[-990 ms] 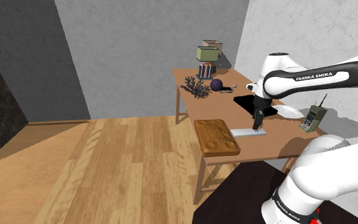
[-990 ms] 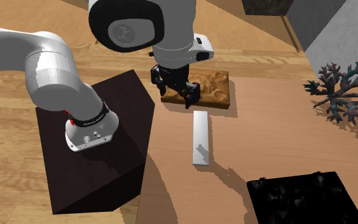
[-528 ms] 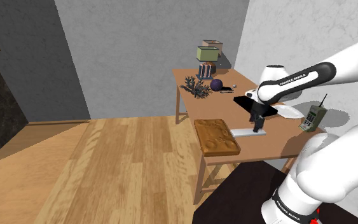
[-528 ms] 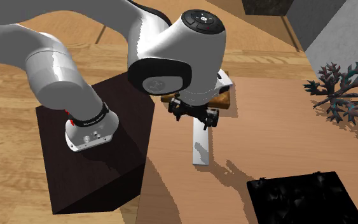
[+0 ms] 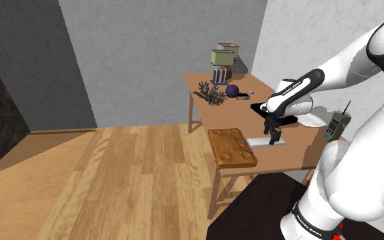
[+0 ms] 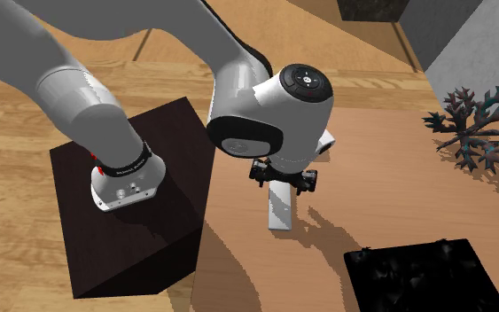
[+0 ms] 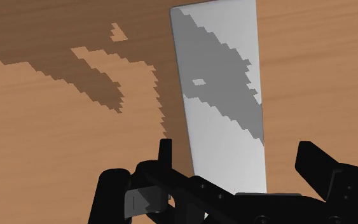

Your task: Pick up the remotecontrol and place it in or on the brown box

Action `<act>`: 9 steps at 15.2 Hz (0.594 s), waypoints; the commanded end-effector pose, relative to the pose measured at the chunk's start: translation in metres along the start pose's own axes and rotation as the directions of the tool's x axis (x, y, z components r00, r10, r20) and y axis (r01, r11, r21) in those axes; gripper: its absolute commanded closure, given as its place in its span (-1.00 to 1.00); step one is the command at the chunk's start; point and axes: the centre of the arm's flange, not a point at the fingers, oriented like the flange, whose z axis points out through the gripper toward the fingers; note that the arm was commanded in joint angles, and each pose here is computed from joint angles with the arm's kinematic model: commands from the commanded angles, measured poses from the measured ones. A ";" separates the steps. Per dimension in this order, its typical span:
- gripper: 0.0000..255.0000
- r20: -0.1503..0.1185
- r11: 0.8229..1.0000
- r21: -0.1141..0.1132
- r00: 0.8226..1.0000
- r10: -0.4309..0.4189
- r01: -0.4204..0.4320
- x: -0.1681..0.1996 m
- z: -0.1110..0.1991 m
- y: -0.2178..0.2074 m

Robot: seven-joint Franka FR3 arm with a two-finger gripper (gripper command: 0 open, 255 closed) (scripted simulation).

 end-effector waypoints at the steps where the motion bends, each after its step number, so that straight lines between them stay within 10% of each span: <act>1: -1.00 0.000 1.000 -0.002 1.000 0.000 0.000 0.000 0.010 0.002; 9: -1.00 0.000 1.000 -0.002 1.000 0.000 0.000 0.000 0.024 0.002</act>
